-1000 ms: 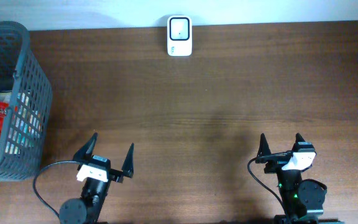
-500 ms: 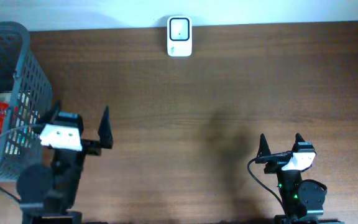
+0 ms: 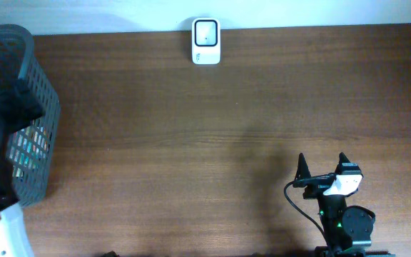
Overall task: Scan the item barcode
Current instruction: 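Reach the left gripper into the grey basket and grasp the red Hacks candy bag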
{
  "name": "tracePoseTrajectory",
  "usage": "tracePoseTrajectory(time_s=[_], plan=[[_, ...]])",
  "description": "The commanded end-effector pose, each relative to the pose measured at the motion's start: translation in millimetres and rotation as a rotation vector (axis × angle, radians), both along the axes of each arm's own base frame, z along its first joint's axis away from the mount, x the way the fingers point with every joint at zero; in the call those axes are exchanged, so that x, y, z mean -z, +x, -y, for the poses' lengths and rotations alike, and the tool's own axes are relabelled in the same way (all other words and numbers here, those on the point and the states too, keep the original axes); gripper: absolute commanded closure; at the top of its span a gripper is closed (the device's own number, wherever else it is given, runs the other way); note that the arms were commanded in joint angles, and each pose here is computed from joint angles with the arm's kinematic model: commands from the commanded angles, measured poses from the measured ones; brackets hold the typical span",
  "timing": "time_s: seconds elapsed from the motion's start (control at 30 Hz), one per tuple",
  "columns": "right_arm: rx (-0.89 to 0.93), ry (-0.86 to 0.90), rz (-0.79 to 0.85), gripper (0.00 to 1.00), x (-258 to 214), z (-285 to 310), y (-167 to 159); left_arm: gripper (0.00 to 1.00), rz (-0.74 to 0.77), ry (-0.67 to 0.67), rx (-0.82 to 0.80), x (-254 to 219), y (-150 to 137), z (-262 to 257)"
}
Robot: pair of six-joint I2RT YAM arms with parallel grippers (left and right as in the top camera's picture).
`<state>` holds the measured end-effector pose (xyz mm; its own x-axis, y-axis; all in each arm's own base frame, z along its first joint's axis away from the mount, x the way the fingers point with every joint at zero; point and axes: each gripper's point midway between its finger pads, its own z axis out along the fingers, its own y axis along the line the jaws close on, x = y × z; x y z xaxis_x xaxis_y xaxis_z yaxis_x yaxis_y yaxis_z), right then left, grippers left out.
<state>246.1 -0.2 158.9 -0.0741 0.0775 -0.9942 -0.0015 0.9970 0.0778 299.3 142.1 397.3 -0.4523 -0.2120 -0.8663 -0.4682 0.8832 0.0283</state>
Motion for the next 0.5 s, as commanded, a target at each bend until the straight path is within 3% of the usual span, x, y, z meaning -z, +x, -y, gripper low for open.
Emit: tracePoseTrajectory(time_s=[0.0, 0.13, 0.23, 0.3, 0.47], plan=[[0.001, 0.007, -0.005, 0.02, 3, 0, 0, 0.01, 0.04, -0.01, -0.099, -10, -9, -24], [0.001, 0.007, -0.005, 0.02, 3, 0, 0, 0.01, 0.024, -0.068, -0.269, 5, -20, -55], [0.001, 0.007, -0.005, 0.02, 3, 0, 0, 0.01, -0.028, -0.106, -0.266, 18, -26, -49], [0.001, 0.007, -0.004, 0.02, 3, 0, 0, 0.01, 0.029, -0.154, -0.34, 15, -27, -54], [0.001, 0.007, -0.005, 0.02, 3, 0, 0, 0.01, 0.108, -0.09, -0.432, -2, -26, -82]])
